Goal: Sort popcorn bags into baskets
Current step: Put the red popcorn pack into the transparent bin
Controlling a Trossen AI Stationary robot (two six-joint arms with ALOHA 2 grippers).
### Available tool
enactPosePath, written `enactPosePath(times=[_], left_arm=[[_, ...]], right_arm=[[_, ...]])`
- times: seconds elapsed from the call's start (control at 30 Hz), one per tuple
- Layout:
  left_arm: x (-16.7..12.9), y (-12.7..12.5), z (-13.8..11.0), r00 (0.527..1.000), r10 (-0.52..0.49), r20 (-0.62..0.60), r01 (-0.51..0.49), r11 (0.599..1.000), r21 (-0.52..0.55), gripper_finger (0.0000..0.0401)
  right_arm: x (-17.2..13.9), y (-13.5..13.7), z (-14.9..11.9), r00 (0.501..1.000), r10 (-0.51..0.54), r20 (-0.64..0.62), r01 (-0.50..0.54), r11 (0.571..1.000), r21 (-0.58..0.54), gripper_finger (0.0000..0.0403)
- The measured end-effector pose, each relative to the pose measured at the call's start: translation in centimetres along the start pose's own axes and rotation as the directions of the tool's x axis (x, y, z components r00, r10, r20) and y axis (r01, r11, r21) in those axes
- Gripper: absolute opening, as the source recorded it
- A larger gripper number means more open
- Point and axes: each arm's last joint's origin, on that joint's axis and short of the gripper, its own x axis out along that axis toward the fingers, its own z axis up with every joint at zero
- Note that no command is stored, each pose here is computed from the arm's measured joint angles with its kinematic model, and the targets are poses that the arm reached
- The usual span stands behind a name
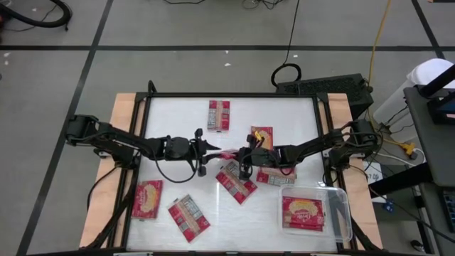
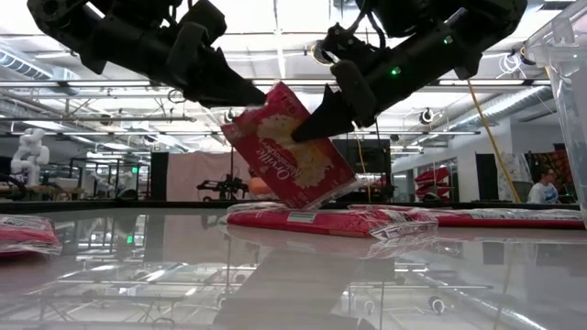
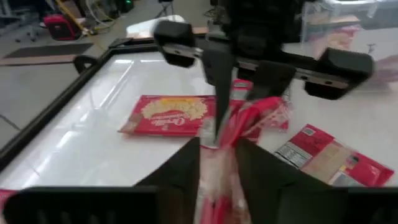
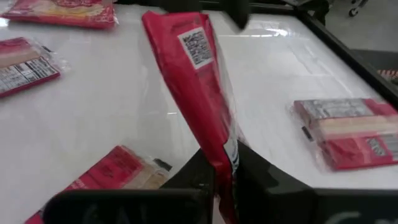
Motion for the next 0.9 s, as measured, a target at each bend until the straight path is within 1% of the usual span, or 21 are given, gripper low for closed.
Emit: enactPosePath(times=[0.1, 0.17, 0.23, 0.33, 0.4, 0.47, 0.53, 0.6, 0.63, 0.7, 0.8, 0.9], left_arm=[[-0.7, 0.1, 0.4, 1.000, 0.018, -0.005, -0.018, 0.999, -0.027, 0.0153], [-1.4, 0.0, 0.9, 1.000, 0.018, 0.006, -0.018, 0.999, -0.027, 0.0176], [-2.3, -0.1, 1.5, 1.000, 0.024, 0.013, -0.024, 1.000, -0.004, 0.0192], [-3.8, -0.3, 2.5, 0.998, 0.032, 0.046, -0.035, 0.997, 0.070, 0.0203], [-5.1, -0.6, 3.2, 0.997, 0.018, 0.071, -0.028, 0.991, 0.132, 0.0203], [-6.1, -1.0, 3.8, 0.994, -0.010, 0.105, -0.011, 0.980, 0.197, 0.0201], [-7.1, -1.5, 4.2, 0.992, -0.045, 0.122, 0.008, 0.959, 0.282, 0.0196], [-7.5, -2.2, 4.3, 0.989, -0.079, 0.129, 0.024, 0.925, 0.379, 0.0189], [-7.6, -2.6, 4.2, 0.988, -0.094, 0.125, 0.031, 0.901, 0.433, 0.0186], [-7.6, -3.5, 3.8, 0.989, -0.108, 0.102, 0.034, 0.834, 0.550, 0.0183], [-7.0, -5.0, 3.1, 0.995, -0.080, 0.066, 0.013, 0.728, 0.686, 0.0189], [-6.4, -6.2, 2.5, 0.998, -0.027, 0.063, -0.032, 0.632, 0.775, 0.0209]], right_arm=[[-0.6, 0.1, 0.4, 1.000, 0.028, 0.004, -0.028, 0.997, 0.072, 0.0018], [-1.2, 0.0, 0.8, 0.999, 0.033, -0.003, -0.032, 0.988, 0.150, 0.0012], [-2.1, -0.3, 1.3, 0.999, 0.040, -0.012, -0.036, 0.976, 0.213, 0.0010], [-3.7, -0.8, 2.2, 0.998, 0.064, -0.005, -0.060, 0.960, 0.273, 0.0013], [-4.6, -1.5, 3.0, 0.996, 0.082, 0.018, -0.083, 0.944, 0.318, 0.0014], [-5.5, -2.3, 3.6, 0.991, 0.131, 0.030, -0.134, 0.928, 0.348, 0.0014], [-6.2, -3.3, 4.4, 0.981, 0.184, 0.069, -0.196, 0.898, 0.394, 0.0015], [-6.7, -4.4, 5.0, 0.969, 0.225, 0.102, -0.247, 0.877, 0.413, 0.0015], [-7.0, -5.0, 5.3, 0.960, 0.251, 0.121, -0.279, 0.865, 0.417, 0.0015], [-7.1, -6.3, 5.5, 0.943, 0.304, 0.135, -0.332, 0.835, 0.439, 0.0015], [-6.8, -7.8, 5.2, 0.915, 0.383, 0.129, -0.394, 0.778, 0.488, 0.0015], [-5.8, -8.4, 4.6, 0.879, 0.465, 0.106, -0.448, 0.727, 0.520, 0.0015]])
